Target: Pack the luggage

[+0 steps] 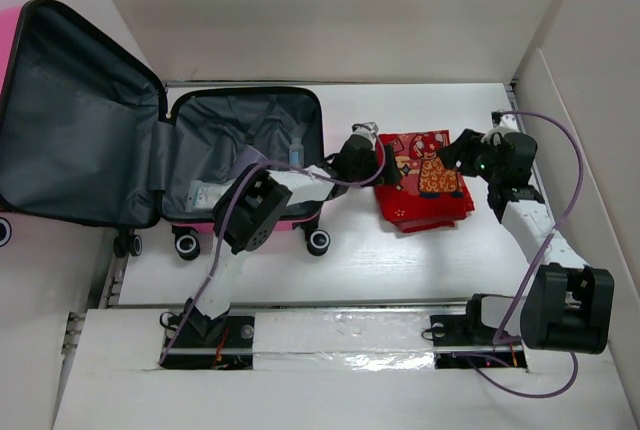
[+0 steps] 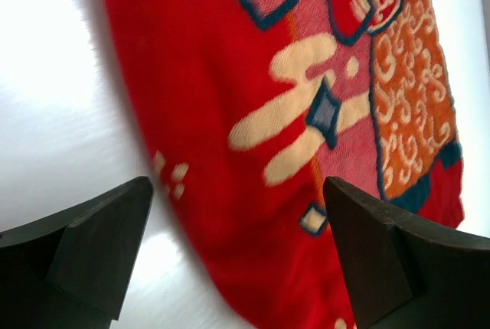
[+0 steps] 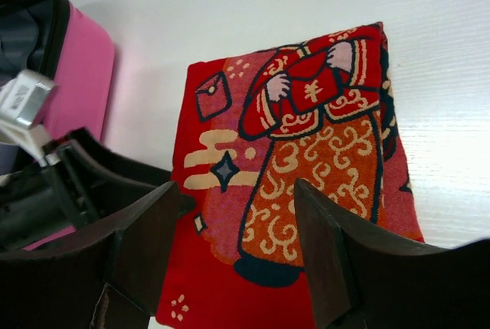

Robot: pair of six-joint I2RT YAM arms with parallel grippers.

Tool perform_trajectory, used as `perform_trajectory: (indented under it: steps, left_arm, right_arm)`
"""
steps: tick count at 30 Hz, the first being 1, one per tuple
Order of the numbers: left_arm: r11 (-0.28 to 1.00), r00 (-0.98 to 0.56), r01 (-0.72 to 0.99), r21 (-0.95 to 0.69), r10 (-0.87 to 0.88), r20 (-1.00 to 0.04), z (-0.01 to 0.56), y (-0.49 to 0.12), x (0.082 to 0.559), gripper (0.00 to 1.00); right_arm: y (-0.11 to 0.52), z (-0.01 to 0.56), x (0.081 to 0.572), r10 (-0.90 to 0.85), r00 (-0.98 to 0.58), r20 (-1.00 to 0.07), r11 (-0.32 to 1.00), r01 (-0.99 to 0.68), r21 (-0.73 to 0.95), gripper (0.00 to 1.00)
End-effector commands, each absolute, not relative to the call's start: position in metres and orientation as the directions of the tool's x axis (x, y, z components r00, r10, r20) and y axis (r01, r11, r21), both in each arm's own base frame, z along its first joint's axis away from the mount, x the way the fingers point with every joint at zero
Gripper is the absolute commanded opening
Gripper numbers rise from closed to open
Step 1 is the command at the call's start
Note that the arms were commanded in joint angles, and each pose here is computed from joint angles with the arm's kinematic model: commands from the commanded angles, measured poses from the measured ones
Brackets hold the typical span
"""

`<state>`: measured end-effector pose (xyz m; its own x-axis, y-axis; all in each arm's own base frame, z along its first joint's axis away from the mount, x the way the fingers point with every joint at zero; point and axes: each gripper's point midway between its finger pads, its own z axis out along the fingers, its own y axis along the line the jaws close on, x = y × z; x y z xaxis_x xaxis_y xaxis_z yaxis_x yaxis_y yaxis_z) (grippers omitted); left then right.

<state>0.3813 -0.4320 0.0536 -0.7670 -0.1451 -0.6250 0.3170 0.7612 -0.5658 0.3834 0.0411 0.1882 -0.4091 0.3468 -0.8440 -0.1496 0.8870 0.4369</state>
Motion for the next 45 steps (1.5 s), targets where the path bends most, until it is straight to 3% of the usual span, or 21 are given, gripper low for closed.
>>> perform_trajectory:
  steps: [1, 7, 9, 11, 12, 14, 15, 16, 24, 33, 34, 39, 45]
  left_arm:
    - [0.679, -0.764, 0.394, -0.620, -0.133, -0.631, 0.072, -0.463, 0.389, 0.95]
    - [0.722, -0.790, 0.338, -0.604, -0.130, -0.599, 0.041, -0.482, 0.407, 0.95]
    - [0.726, -0.778, 0.336, -0.600, -0.145, -0.611, 0.042, -0.493, 0.408, 0.88]
    - [0.745, -0.749, 0.325, -0.583, -0.174, -0.640, 0.043, -0.496, 0.416, 0.71]
    - [0.735, -0.739, 0.332, -0.592, -0.187, -0.647, 0.050, -0.500, 0.420, 0.44]
    - [0.714, -0.741, 0.335, -0.615, -0.204, -0.640, 0.049, -0.507, 0.422, 0.22]
    - [0.706, -0.735, 0.342, -0.620, -0.210, -0.645, 0.052, -0.510, 0.424, 0.03]
    - [0.704, -0.734, 0.344, -0.621, -0.211, -0.646, 0.051, -0.511, 0.425, 0.00]
    - [0.605, -0.651, 0.496, -0.623, -0.215, -0.728, 0.122, -0.512, 0.419, 0.00]
    - [0.585, -0.460, 0.644, -0.494, -0.220, -0.860, 0.292, -0.447, 0.412, 0.00]
    - [0.598, -0.426, 0.638, -0.485, -0.250, -0.870, 0.316, -0.420, 0.415, 0.00]
    - [0.706, -0.384, 0.519, -0.483, -0.312, -0.869, 0.334, -0.312, 0.431, 0.00]
    - [0.806, -0.404, 0.243, -0.539, -0.422, -0.812, 0.265, -0.161, 0.448, 0.00]
  right_arm:
    - [0.049, 0.220, 0.392, 0.308, -0.335, -0.891, 0.899, -0.204, 0.387, 0.67]
    - [0.060, 0.224, 0.390, 0.298, -0.332, -0.895, 0.894, -0.232, 0.384, 0.68]
    - [0.071, 0.227, 0.387, 0.293, -0.333, -0.896, 0.884, -0.263, 0.387, 0.68]
    - [0.078, 0.235, 0.382, 0.291, -0.322, -0.901, 0.876, -0.290, 0.386, 0.68]
    - [0.085, 0.239, 0.379, 0.288, -0.319, -0.903, 0.868, -0.312, 0.387, 0.68]
    - [0.092, 0.255, 0.370, 0.290, -0.289, -0.912, 0.858, -0.344, 0.382, 0.67]
    - [0.093, 0.260, 0.366, 0.292, -0.278, -0.915, 0.854, -0.354, 0.380, 0.67]
    - [0.102, 0.268, 0.359, 0.288, -0.269, -0.919, 0.843, -0.384, 0.377, 0.67]
    - [0.094, 0.339, 0.313, 0.286, -0.067, -0.956, 0.868, -0.404, 0.288, 0.67]
    - [0.081, 0.348, 0.300, 0.283, -0.006, -0.959, 0.898, -0.349, 0.268, 0.67]
    - [0.083, 0.345, 0.300, 0.279, -0.015, -0.960, 0.897, -0.352, 0.266, 0.67]
    - [0.080, 0.333, 0.304, 0.265, -0.034, -0.964, 0.911, -0.319, 0.262, 0.67]
    - [0.086, 0.330, 0.305, 0.259, -0.052, -0.964, 0.901, -0.346, 0.261, 0.67]
